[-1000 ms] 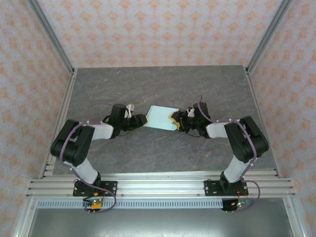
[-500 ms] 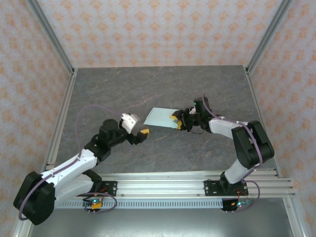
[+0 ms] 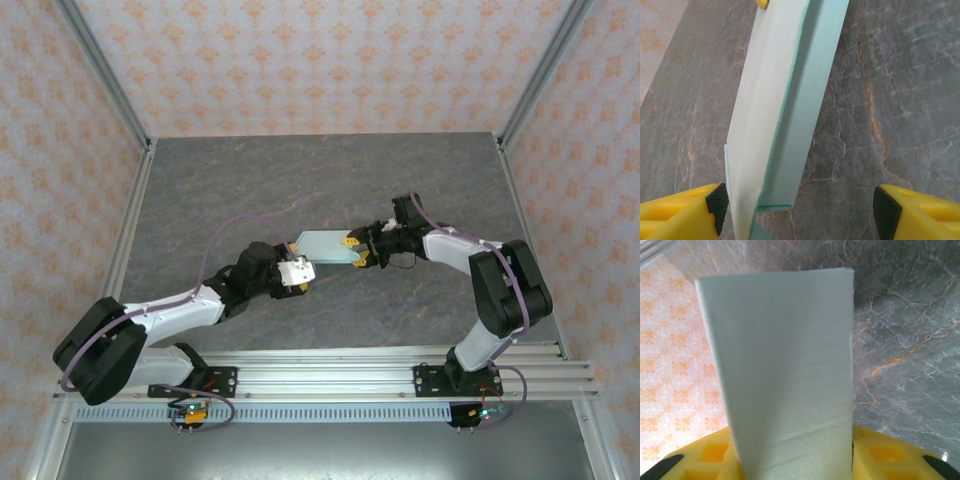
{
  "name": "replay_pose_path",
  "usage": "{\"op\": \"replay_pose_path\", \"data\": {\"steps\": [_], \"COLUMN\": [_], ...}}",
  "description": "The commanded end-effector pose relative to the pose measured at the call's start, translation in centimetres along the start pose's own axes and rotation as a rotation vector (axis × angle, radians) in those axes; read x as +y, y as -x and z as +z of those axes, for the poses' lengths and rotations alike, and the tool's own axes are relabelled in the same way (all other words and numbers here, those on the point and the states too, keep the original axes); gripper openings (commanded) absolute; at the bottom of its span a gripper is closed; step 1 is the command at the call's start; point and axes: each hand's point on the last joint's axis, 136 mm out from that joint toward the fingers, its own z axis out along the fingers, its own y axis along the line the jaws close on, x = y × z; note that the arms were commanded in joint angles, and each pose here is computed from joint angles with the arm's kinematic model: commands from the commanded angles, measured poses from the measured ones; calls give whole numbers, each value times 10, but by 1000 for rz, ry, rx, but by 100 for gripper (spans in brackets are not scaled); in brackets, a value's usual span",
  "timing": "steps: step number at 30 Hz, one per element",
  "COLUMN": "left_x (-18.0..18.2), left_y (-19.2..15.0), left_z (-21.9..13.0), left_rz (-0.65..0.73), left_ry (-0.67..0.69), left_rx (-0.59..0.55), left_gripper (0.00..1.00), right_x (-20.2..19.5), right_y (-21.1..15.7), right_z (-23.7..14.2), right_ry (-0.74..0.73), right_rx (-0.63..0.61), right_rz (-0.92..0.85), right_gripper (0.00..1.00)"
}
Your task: Fold the paper box
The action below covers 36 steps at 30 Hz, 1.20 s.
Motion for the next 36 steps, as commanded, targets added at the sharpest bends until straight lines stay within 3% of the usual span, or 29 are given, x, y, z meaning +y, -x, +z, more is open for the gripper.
{"op": "replay_pose_path", "data": {"steps": [1,6,12,16,19,22,27,31,36], "left_x": [24,22,21,28,31,33,28,18,7], "left_y": [24,14,15,14,15,16,17,21,13], "left_z": [4,22,33,33,30,26,14,2,-4], "left_rz": [108,147,161,164,153,139,108,52,-33], "left_ry": [81,83,61,87,98,90,-20,-128,-283], "left_rx": [-51,-12,-5,14,18,31,106,141,302], "left_gripper": [77,69,50,43,42,40,40,42,41], "right_x": [-5,-5,-6,-6,-8,-11,-6,16,43], "right_y": [-13,-16,-18,-19,-19,-17,-11,-7,8], "right_z": [-4,-5,-5,-5,-5,-7,-25,-45,-78], "right_ry": [-6,4,3,3,2,-18,-48,-4,20], "right_rx": [42,51,69,72,72,55,-72,-153,-365], "right_rz": [57,52,61,62,67,60,-64,-221,-529], "right_gripper": [41,42,42,43,50,63,79,82,84]}}
